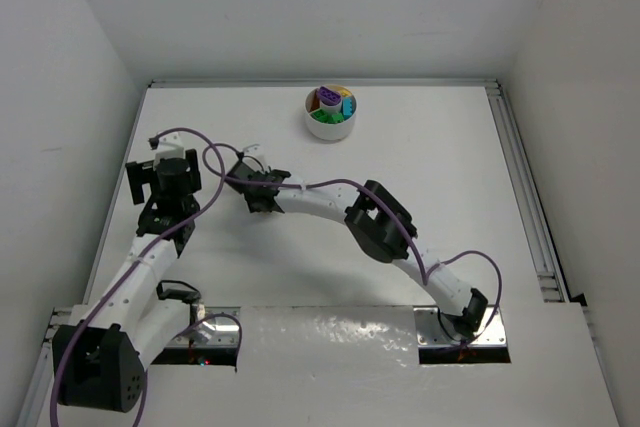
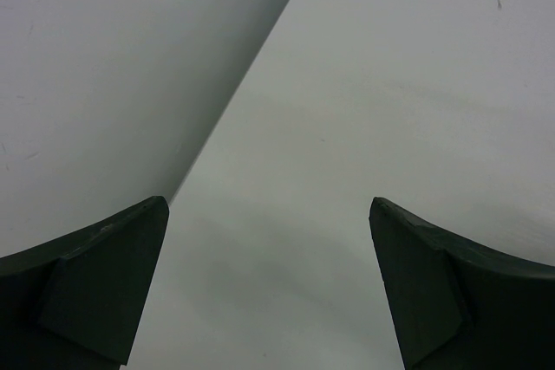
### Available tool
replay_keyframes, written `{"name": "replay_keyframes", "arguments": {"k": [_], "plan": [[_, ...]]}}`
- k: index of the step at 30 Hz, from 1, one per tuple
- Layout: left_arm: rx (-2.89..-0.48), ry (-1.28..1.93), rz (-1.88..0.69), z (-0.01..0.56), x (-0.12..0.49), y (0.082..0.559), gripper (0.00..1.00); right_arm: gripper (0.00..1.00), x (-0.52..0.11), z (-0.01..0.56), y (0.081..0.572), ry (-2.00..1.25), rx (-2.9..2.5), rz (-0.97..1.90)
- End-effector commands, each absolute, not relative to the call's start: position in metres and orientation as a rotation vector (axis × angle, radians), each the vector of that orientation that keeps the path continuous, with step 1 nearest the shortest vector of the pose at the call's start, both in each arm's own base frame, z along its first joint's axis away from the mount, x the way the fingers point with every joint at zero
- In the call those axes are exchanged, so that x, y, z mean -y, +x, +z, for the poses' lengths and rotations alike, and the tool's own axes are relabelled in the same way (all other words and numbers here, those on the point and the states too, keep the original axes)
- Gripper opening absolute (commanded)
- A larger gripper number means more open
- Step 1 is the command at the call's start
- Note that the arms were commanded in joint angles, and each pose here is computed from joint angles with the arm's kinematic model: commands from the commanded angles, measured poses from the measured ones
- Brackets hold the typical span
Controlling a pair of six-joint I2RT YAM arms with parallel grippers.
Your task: Sort the legos into containers by color
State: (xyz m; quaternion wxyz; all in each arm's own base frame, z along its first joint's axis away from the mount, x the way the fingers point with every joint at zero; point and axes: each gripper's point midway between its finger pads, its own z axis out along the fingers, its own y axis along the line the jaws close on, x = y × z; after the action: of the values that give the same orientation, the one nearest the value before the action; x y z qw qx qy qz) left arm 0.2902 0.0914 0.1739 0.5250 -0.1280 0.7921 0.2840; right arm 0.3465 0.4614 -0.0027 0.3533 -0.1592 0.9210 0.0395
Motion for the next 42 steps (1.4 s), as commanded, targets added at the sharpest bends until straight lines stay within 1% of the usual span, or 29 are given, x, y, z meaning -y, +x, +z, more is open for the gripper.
{"name": "replay_keyframes", "arguments": {"k": [1,2,3,4,5,6,7,9,11,12,13,14,15,16,17,19,21,22,24,25,26,27,28,29,31,32,36,42], "plan": [[-1.842,-0.325,0.665,0.188,-0.090,0.294,1.00,0.16,-0.465,0.023,0.358,-0.359,-2.313,0.129],[-1.842,-0.326,0.666,0.188,-0.091,0.294,1.00,0.16,-0.463,0.019,0.357,-0.372,-2.318,0.116],[-1.843,-0.324,0.664,0.189,-0.090,0.295,1.00,0.06,-0.466,0.035,0.357,-0.382,-2.292,0.150],[-1.839,-0.326,0.659,0.191,-0.090,0.296,1.00,0.02,-0.461,0.032,0.353,-0.401,-2.294,0.147],[-1.839,-0.319,0.649,0.192,-0.088,0.297,1.00,0.00,-0.461,0.040,0.352,-0.407,-2.284,0.174],[-1.838,-0.315,0.641,0.194,-0.087,0.299,1.00,0.00,-0.466,0.075,0.356,-0.400,-2.224,0.264],[-1.832,-0.314,0.630,0.197,-0.086,0.302,1.00,0.00,-0.460,0.071,0.346,-0.434,-2.252,0.320],[-1.865,-0.279,0.607,0.195,-0.082,0.304,1.00,0.00,-0.458,0.102,0.347,-0.422,-2.217,0.461],[-1.856,-0.243,0.553,0.205,-0.074,0.312,1.00,0.00,-0.434,0.147,0.352,-0.397,-2.179,0.604],[-1.850,-0.228,0.527,0.208,-0.071,0.316,1.00,0.00,-0.412,0.160,0.366,-0.353,-2.172,0.607],[-1.835,-0.219,0.503,0.216,-0.069,0.320,1.00,0.00,-0.396,0.189,0.369,-0.328,-2.133,0.630],[-1.835,-0.181,0.447,0.218,-0.060,0.327,1.00,0.00,-0.383,0.198,0.371,-0.325,-2.134,0.632],[-1.822,-0.165,0.415,0.225,-0.056,0.332,1.00,0.00,-0.359,0.209,0.388,-0.294,-2.117,0.594],[-1.820,-0.150,0.393,0.228,-0.053,0.336,1.00,0.00,-0.344,0.230,0.395,-0.271,-2.082,0.590],[-1.838,-0.109,0.351,0.224,-0.045,0.343,1.00,0.00,-0.319,0.236,0.412,-0.232,-2.072,0.555],[-1.872,-0.063,0.308,0.220,-0.036,0.355,1.00,0.00,-0.296,0.254,0.430,-0.188,-2.028,0.541],[-1.886,-0.034,0.286,0.224,-0.031,0.365,0.99,0.00,-0.268,0.272,0.459,-0.141,-1.963,0.505],[-1.938,-0.005,0.267,0.210,-0.026,0.371,0.99,0.00,-0.261,0.269,0.472,-0.130,-1.955,0.490],[-1.948,0.009,0.243,0.215,-0.021,0.382,0.98,0.00,-0.240,0.284,0.503,-0.088,-1.895,0.469],[-1.999,0.023,0.232,0.201,-0.018,0.388,0.98,0.00,-0.232,0.284,0.514,-0.072,-1.886,0.457],[-2.012,0.037,0.209,0.199,-0.014,0.392,0.97,0.00,-0.218,0.270,0.535,-0.042,-1.893,0.429],[-2.006,0.040,0.195,0.205,-0.012,0.399,0.96,0.00,-0.211,0.275,0.548,-0.012,-1.867,0.416],[-2.038,0.056,0.179,0.195,-0.008,0.403,0.96,0.00,-0.205,0.271,0.558,0.008,-1.860,0.408],[-2.041,0.057,0.173,0.194,-0.007,0.407,0.96,0.00,-0.193,0.254,0.577,0.050,-1.863,0.394],[-2.058,0.062,0.170,0.190,-0.005,0.414,0.96,0.00,-0.185,0.243,0.594,0.070,-1.852,0.376],[-2.055,0.067,0.172,0.192,-0.005,0.417,0.96,0.00,-0.182,0.228,0.608,0.082,-1.845,0.370],[-2.094,0.087,0.178,0.179,-0.003,0.421,0.95,0.00,-0.194,0.213,0.633,0.015,-1.837,0.392],[-2.115,0.091,0.197,0.167,-0.004,0.423,0.95,0.00,-0.186,0.200,0.630,0.034,-1.852,0.353]]}}
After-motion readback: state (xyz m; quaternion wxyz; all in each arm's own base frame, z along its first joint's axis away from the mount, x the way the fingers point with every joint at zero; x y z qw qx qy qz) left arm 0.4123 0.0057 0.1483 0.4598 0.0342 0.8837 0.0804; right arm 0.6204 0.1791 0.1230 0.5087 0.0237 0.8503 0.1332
